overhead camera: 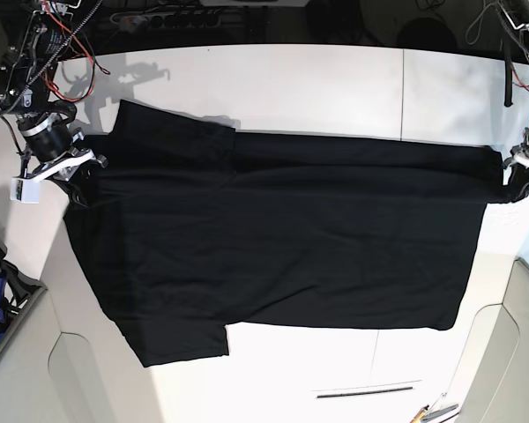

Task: Fold the T-shirt properly
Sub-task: 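Release the folded strip and lift both grippers away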

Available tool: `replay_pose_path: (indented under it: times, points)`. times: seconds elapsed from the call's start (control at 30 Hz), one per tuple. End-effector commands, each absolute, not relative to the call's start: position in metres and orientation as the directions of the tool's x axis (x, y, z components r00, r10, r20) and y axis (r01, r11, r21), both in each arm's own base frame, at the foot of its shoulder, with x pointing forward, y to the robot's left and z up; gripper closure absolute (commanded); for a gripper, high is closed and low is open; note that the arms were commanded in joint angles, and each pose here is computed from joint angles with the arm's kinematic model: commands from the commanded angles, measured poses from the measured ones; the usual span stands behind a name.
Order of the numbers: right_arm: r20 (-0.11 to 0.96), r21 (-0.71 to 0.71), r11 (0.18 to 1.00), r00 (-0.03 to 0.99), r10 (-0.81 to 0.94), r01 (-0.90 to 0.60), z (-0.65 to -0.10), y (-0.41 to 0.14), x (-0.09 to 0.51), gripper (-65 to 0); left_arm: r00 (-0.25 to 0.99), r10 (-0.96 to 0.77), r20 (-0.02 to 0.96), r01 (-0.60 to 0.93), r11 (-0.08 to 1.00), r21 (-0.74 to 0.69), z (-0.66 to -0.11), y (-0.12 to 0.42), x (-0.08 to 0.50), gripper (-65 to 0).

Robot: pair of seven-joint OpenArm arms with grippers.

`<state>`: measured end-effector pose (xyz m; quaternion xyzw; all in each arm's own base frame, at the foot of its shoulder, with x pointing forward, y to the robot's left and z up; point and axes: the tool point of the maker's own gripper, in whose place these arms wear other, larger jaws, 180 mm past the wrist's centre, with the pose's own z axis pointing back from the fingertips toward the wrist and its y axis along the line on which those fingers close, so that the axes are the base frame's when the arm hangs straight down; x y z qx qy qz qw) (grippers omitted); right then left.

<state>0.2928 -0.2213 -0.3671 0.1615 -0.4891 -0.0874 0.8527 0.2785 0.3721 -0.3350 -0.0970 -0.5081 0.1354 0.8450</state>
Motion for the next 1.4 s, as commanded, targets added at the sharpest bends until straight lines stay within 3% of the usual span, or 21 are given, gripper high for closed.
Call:
replay_pose_path:
  times: [0.0,0.27,0.33,0.37,0.43,0.6,0.8,0.93,1.1,1.37]
  points:
    - [0.837,0.355,0.935,0.453,-0.306,-0.025,-0.351,-0.226,0.301,0.0,0.408,0.305,0.861,-0.122,0.952,-0.279,-0.318,0.379,0.288,0.0]
    - [0.838,0.355,0.934,0.453,-0.305,-0.028,-0.351,-0.225,0.301,-1.1,0.451,0.261,0.853,-0.089,0.965,-0.248,-0.327,0.365,0.296,-0.7]
    - [0.838,0.355,0.934,0.452,-0.305,-0.029,-0.351,-0.225,0.301,-19.9,0.453,0.258,0.853,-0.090,0.965,-0.244,-0.327,0.366,0.296,-15.4]
    - [0.839,0.355,0.935,0.450,-0.305,-0.029,-0.350,-0.226,0.302,-26.6,0.452,0.259,0.854,-0.092,0.965,-0.244,-0.327,0.366,0.296,-19.0]
    - [0.847,0.350,0.936,0.438,-0.302,-0.033,-0.345,-0.226,0.305,-30.9,0.450,0.257,0.855,-0.093,0.966,-0.241,-0.326,0.368,0.296,-19.6]
    - [0.879,0.303,0.952,0.399,-0.260,-0.047,-0.318,-0.234,0.306,-30.9,0.441,0.237,0.865,-0.099,0.971,-0.216,-0.317,0.379,0.296,-19.6]
    - [0.855,0.296,0.953,0.462,-0.238,-0.057,-0.303,-0.235,0.280,-30.8,0.423,0.190,0.886,-0.106,0.981,-0.160,-0.293,0.397,0.294,-19.7]
    - [0.817,0.312,0.949,0.523,-0.244,-0.045,-0.318,-0.229,0.246,-30.8,0.433,0.114,0.894,-0.081,0.993,-0.087,-0.270,0.400,0.297,-25.8]
    - [0.721,0.370,0.929,0.623,-0.304,0.025,-0.355,-0.218,0.197,-30.8,0.428,0.056,0.902,-0.089,0.996,-0.020,-0.248,0.412,0.301,-25.8]
    - [0.602,0.510,0.850,0.652,-0.461,0.130,-0.400,-0.199,0.179,-30.8,0.427,0.050,0.903,-0.090,0.996,-0.012,-0.246,0.414,0.302,-25.8]
